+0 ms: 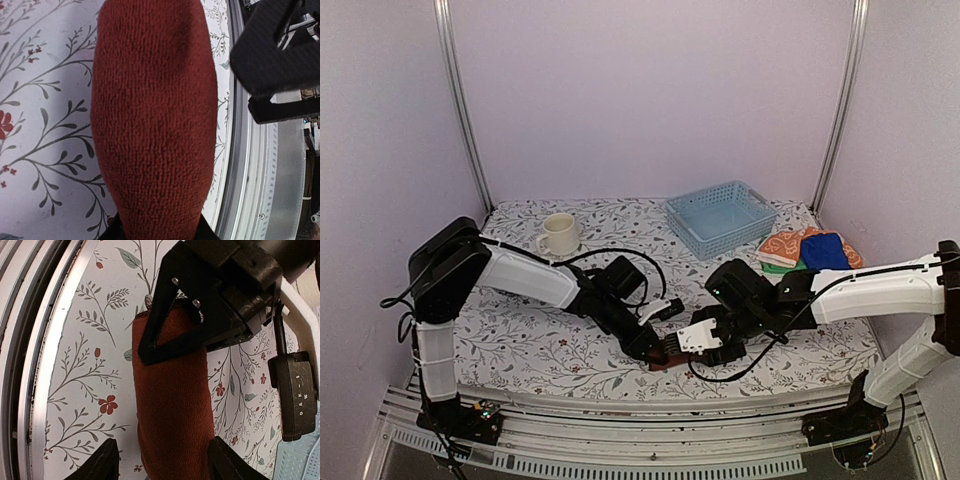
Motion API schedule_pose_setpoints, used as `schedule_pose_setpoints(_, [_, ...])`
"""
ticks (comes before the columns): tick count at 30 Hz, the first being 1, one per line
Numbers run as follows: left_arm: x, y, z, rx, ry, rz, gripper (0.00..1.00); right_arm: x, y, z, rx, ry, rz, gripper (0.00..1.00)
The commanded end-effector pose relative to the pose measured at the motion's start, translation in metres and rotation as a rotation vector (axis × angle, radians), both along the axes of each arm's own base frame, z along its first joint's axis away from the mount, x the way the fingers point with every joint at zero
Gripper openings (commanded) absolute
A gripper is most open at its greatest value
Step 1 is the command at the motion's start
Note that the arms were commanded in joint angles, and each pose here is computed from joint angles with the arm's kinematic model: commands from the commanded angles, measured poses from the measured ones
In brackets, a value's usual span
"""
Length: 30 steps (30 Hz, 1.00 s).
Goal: Roll the towels
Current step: Pick up the towel from the center of the board.
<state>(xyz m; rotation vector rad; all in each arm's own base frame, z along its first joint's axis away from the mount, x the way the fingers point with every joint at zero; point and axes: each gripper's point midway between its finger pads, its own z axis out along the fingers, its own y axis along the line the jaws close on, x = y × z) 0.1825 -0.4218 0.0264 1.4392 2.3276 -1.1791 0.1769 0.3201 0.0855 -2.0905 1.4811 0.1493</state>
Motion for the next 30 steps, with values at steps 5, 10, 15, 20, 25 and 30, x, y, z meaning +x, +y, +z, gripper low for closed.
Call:
schedule_pose_setpoints(5, [-0.009,0.022,-0.025,0.066,0.212,0.021,0.15,0.010,0.022,-0.009,0.005,-0.065,0.026,0.64])
schedule_pose_setpoints(10, [-0.010,0.021,-0.025,0.051,0.252,0.019,0.14,0.013,0.028,-0.023,-0.010,-0.065,0.040,0.65])
schedule_pose_setpoints(15, [-0.007,0.023,-0.030,0.067,0.249,0.023,0.12,0.019,0.033,-0.031,-0.018,-0.081,0.033,0.65])
schedule_pose_setpoints(20, [-0.004,0.026,-0.033,0.084,0.235,0.032,0.12,0.013,0.037,-0.007,0.002,-0.043,0.042,0.65])
schedule_pose_setpoints(25, [-0.003,0.025,-0.032,0.080,0.226,0.026,0.12,0.009,0.042,0.010,0.020,-0.010,0.052,0.65])
schedule_pose_setpoints(30, [-0.001,0.023,-0.029,0.065,0.229,0.021,0.11,0.013,0.038,-0.022,-0.053,-0.008,0.044,0.65])
